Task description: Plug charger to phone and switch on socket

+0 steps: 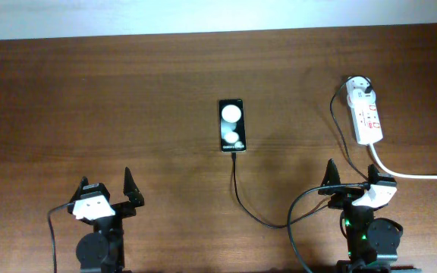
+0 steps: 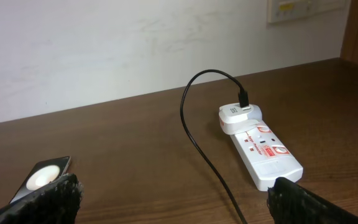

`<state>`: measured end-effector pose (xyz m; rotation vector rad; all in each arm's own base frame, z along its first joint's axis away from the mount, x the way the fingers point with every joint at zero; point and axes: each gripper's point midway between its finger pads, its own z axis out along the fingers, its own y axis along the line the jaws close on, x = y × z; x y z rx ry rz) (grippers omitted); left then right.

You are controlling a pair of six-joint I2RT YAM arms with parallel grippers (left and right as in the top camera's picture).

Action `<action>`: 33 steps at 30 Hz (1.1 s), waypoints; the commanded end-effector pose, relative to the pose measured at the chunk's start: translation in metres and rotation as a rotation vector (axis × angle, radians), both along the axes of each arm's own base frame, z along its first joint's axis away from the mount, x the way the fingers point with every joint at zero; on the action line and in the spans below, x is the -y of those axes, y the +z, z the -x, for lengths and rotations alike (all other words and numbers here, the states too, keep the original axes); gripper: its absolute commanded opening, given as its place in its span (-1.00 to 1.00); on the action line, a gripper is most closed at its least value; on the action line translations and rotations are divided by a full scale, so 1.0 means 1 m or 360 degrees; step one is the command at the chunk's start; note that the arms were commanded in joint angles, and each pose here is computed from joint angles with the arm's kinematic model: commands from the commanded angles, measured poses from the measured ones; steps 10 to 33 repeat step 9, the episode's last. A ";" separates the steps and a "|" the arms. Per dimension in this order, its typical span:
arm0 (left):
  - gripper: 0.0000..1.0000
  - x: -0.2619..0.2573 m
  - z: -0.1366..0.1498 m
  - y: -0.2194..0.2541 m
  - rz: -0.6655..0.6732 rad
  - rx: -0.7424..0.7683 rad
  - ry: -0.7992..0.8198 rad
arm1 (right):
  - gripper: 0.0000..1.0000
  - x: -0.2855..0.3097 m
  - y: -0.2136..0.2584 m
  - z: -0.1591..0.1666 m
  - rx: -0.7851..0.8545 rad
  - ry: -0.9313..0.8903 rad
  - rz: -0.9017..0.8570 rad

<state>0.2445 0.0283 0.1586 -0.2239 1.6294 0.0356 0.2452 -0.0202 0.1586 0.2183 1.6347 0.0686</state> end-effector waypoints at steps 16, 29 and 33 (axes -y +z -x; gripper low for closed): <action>0.98 -0.001 0.000 -0.001 0.0008 0.0003 0.0004 | 0.97 0.001 -0.002 0.000 0.0000 -0.0008 0.0018; 0.98 -0.001 0.000 -0.001 0.0008 0.0003 0.0004 | 0.97 0.001 -0.002 0.000 0.0000 -0.0008 0.0018; 0.98 -0.001 0.000 -0.001 0.0008 0.0003 0.0004 | 0.97 0.001 -0.002 0.000 0.0000 -0.0008 0.0018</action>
